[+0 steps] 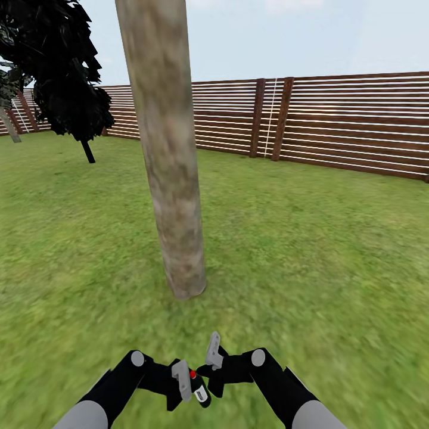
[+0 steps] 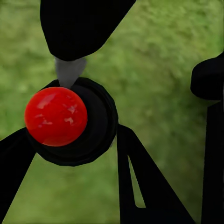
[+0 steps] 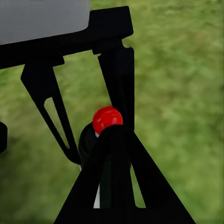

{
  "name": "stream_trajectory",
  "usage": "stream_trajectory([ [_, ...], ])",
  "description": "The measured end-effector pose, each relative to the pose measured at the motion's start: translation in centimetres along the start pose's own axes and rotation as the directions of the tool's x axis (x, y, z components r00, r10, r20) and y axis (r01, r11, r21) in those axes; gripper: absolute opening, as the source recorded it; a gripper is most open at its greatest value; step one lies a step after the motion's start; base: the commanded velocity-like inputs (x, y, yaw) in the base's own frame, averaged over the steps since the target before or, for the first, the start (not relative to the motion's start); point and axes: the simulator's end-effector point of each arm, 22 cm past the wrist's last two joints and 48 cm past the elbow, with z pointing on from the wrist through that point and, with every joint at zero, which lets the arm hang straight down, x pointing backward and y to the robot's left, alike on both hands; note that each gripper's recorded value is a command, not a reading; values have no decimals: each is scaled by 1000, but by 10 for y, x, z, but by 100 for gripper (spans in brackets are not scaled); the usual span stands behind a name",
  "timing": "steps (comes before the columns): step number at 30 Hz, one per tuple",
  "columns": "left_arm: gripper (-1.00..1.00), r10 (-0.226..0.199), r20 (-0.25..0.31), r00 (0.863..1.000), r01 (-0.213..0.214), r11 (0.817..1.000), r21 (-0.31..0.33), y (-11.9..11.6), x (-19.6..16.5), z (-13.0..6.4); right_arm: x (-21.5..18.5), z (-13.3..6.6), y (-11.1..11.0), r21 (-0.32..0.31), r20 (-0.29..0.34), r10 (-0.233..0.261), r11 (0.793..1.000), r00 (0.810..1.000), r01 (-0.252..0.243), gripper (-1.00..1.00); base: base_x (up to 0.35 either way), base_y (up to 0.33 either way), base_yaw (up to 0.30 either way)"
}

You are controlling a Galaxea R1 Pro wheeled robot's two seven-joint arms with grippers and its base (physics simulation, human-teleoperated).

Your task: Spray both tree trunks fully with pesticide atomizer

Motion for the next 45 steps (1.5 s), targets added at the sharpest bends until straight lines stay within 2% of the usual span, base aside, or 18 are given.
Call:
stream_trajectory([
  [12,-100,1,3,1000,-1,1000,2,-1,-2,1,1,-1,0,1,-1,0,1000,1000,0,-100,0,0,0],
  [18,-100,-5,-17,1000,5,1000,-7,3,10,-5,1,0,0,1,-1,0,1000,1000,0,-100,0,0,0],
  [25,-100,-38,-116,992,30,997,-65,27,74,-50,1,0,0,1,-1,0,1000,1000,0,-100,0,0,0],
  [28,-100,-54,-163,985,38,994,-98,38,103,-74,2,-1,-1,1,-3,0,1000,1000,0,-100,0,0,0],
  [29,-100,-61,-183,981,41,993,-111,42,115,-85,2,-1,-1,1,-4,0,1000,1000,0,100,0,0,0],
  [32,-100,-82,-220,972,51,988,-144,51,140,-111,4,-2,-1,2,-6,1,1000,1000,-1,100,0,0,0],
  [37,-100,-104,-257,961,60,983,-174,58,164,-136,9,-4,-2,5,-13,5,1000,1000,-5,100,0,0,0],
  [39,-100,-112,-267,957,61,979,-194,64,171,-146,21,-11,-9,19,-31,7,1000,1000,-7,100,0,0,0],
  [40,-100,-148,-243,959,75,955,-287,85,173,-161,41,-23,-22,61,-60,16,998,998,-13,100,0,0,0],
  [41,-100,-182,-205,962,94,922,-376,104,174,-172,58,-31,-35,116,-81,35,993,996,-26,100,0,0,0],
  [42,-100,-218,-160,963,118,871,-477,126,175,-187,79,-40,-53,206,-102,75,977,992,-52,100,0,0,0],
  [43,-100,-240,-129,962,137,835,-532,138,176,-197,93,-46,-65,272,-112,109,959,988,-75,100,0,0,0],
  [44,-100,-266,-87,960,165,789,-591,150,177,-208,115,-57,-81,373,-122,169,921,978,-113,100,0,0,0],
  [45,-100,-279,-61,958,183,763,-619,156,176,-213,132,-66,-91,442,-124,218,886,968,-142,100,0,0,0],
])
